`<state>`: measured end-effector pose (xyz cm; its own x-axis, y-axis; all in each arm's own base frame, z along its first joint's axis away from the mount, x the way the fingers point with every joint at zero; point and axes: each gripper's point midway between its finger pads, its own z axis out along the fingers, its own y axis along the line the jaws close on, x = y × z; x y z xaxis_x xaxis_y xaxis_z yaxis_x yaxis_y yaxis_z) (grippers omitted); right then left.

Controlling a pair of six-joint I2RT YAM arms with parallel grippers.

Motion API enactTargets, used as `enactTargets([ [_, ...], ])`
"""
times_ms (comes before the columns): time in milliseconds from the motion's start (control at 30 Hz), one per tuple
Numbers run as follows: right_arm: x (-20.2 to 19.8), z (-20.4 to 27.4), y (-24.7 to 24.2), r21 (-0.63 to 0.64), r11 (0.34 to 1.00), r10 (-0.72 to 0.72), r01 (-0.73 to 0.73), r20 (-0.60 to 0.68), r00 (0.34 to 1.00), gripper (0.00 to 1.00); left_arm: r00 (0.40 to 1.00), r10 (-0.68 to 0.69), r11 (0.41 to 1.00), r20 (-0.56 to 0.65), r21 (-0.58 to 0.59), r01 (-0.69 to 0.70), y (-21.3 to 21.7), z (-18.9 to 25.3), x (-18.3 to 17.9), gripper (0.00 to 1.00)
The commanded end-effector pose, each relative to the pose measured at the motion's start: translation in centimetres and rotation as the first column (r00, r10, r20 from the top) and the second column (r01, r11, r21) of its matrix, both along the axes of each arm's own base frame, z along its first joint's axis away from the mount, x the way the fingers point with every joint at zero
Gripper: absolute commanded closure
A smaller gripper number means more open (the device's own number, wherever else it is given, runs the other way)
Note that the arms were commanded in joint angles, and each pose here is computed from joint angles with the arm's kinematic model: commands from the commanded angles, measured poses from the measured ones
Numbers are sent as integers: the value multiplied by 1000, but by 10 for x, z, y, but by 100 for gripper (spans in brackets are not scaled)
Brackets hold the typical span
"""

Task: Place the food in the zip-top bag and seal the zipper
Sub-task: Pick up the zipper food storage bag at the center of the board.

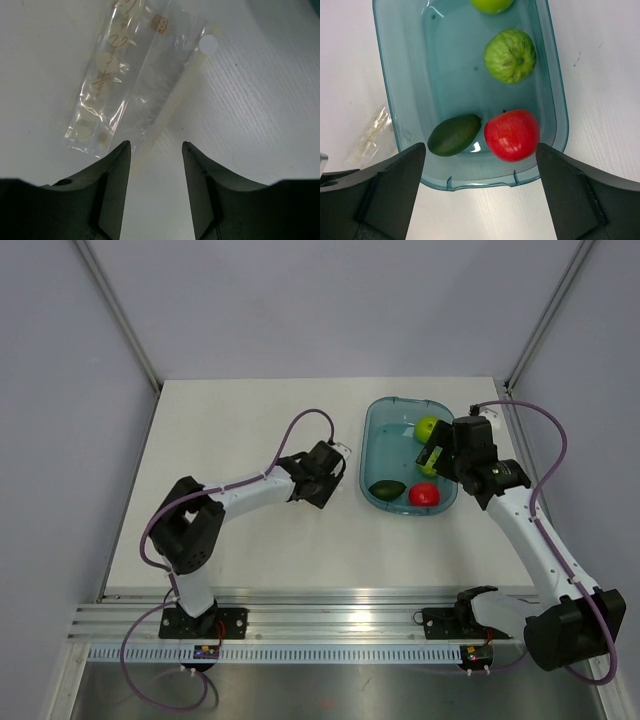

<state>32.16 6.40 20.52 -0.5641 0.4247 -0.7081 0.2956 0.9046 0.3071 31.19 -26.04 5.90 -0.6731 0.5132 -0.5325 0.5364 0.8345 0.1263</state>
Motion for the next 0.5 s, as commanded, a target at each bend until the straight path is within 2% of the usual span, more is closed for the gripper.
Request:
enactTargets([
  [0,0,17,-5,-4,1000,-21,21,52,998,0,999,-12,1000,50,12,11,-8,7,17,51],
  [300,3,14,-4,2,1000,-23,23,44,999,1,998,-21,994,54,112,15,1,-16,21,52],
  [467,4,11,-2,8,1000,-20,20,37,999,1,998,-37,993,47,116,31,-2,-20,23,52],
])
